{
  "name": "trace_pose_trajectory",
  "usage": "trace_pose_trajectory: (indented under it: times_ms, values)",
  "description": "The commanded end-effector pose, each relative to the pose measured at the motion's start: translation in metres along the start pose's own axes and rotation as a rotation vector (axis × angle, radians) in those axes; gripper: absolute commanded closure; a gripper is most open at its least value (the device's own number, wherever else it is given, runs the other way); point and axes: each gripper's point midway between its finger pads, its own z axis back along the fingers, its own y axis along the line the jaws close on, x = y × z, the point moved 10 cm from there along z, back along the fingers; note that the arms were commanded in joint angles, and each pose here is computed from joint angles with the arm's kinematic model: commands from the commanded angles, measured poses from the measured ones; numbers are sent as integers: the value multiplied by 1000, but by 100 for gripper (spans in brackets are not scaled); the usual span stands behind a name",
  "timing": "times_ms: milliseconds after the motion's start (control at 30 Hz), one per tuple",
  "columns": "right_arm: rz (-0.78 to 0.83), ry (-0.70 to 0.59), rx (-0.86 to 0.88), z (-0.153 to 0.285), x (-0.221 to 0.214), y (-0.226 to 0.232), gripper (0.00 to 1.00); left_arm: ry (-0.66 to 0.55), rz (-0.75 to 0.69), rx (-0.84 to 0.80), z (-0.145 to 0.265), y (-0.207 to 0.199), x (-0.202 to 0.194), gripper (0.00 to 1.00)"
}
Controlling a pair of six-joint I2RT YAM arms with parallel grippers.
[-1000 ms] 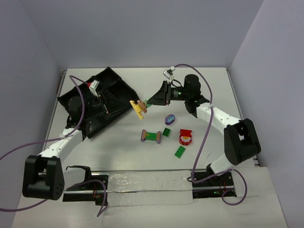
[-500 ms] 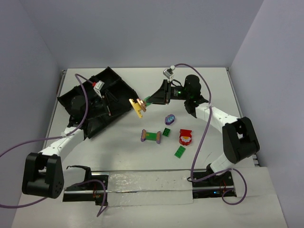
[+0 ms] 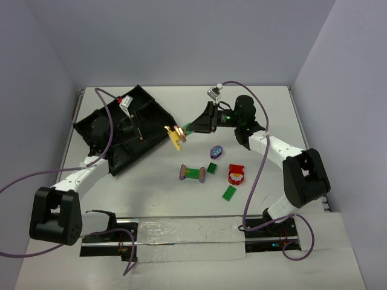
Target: Sort the legos into containers by color
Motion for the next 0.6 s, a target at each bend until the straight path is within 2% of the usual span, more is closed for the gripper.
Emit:
trace_pose_trajectory:
  times_ms: [0,233,433,567]
  values:
    - [52,2,36,1,3,5,100,-27,-57,-66,-11,-12,12,22]
    - [58,5,42,1,4,8,100,-40,-61,-98,-17,-17,16,36]
    - [58,5,45,0,6,9,100,-45,-65,-116,-18,-23,18,39]
    - [53,4,45,-1,8,9,100,-53,-64,-117,-17,-25,18,51]
